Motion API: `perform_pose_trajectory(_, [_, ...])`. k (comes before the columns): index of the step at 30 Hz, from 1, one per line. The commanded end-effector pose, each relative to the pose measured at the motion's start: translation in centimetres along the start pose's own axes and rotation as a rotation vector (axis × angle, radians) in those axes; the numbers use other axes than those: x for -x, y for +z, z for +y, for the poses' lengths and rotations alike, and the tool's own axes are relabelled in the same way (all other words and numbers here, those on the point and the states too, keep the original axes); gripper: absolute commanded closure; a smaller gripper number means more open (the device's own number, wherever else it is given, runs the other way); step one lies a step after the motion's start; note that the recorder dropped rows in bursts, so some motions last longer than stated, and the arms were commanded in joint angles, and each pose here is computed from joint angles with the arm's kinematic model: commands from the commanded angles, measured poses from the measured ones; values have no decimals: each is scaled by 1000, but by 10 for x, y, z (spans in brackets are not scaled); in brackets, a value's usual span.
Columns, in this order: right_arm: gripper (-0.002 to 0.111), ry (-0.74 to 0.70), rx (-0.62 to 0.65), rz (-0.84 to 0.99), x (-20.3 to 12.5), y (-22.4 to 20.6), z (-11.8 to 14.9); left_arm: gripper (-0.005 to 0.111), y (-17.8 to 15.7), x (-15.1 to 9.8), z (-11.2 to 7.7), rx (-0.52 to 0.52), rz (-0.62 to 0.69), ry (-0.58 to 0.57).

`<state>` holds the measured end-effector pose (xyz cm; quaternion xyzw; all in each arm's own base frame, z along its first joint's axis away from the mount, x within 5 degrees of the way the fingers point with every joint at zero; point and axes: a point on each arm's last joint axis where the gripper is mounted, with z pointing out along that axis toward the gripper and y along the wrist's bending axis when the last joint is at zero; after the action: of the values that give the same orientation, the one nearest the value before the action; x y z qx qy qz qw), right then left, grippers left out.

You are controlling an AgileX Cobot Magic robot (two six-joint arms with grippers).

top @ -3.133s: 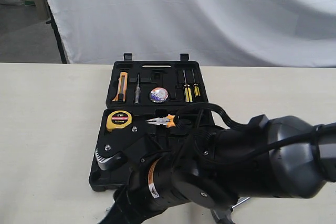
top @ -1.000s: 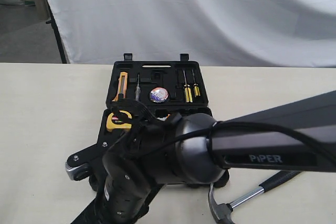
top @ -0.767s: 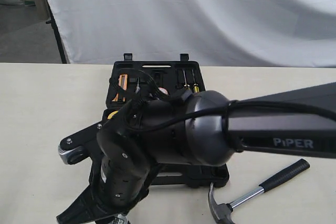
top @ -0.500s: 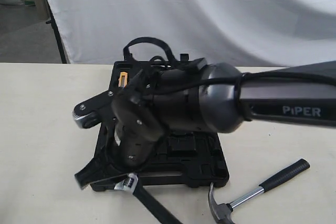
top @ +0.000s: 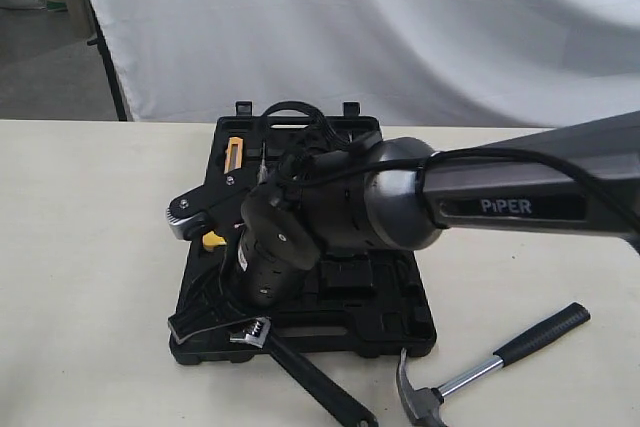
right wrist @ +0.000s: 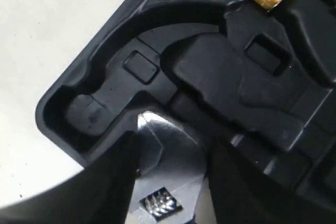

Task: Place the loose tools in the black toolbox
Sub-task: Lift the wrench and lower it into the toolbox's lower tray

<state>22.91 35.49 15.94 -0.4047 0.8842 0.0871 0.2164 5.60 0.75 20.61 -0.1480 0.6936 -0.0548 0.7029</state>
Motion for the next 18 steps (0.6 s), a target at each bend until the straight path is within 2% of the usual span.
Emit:
perform_pose_trajectory(1, [109,-70,5,-47,6,-2,0,106,0,2,1,21,-20,0])
perform_pose_trajectory(8, [109,-140,2,-57,12,-6,1,106,0,2,1,21,-20,0])
perform_pose_trajectory(18, [109,-295,-80,41,46,-5,-3,106,0,2,1,21,-20,0])
